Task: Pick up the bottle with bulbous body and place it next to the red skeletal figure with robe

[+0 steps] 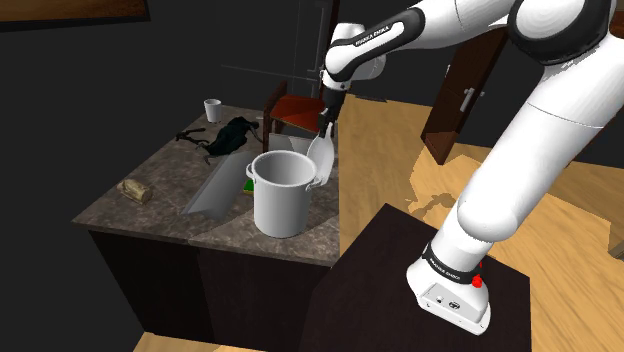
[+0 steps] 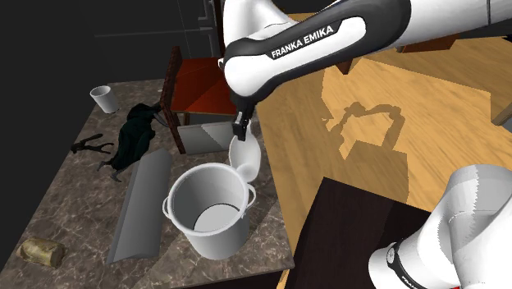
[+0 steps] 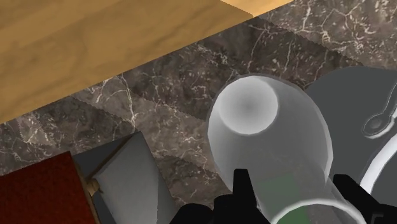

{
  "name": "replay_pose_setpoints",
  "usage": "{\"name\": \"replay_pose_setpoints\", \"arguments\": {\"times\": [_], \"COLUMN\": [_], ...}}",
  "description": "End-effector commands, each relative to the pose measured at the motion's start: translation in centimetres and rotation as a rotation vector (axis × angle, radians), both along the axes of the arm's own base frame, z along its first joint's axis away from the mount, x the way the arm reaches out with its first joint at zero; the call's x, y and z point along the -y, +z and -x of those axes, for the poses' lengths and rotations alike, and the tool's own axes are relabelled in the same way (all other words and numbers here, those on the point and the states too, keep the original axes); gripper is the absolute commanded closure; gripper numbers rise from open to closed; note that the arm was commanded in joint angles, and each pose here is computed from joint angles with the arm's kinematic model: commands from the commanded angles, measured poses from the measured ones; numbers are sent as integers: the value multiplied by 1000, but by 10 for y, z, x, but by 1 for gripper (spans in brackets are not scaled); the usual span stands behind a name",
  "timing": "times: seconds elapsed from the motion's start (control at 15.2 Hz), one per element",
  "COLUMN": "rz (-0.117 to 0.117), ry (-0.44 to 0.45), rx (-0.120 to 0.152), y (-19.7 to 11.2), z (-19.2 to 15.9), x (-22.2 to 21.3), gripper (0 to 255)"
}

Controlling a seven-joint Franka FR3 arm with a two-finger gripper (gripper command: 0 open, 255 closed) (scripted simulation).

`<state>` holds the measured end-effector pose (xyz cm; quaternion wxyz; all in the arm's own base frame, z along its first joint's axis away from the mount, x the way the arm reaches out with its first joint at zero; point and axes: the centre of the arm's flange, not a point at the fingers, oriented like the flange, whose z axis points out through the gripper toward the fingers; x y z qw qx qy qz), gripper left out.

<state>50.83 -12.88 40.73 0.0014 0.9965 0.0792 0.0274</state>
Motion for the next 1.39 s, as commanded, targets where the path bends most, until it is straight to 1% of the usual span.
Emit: {"name": "replay_pose_setpoints", "arguments": {"times": [0.0,1.32], "rz": [0,0], "ry": [0,0], "rx": [0,0], "y": [11,117], "z": [0,0], "x": [0,0], "gripper": [255,255]}}
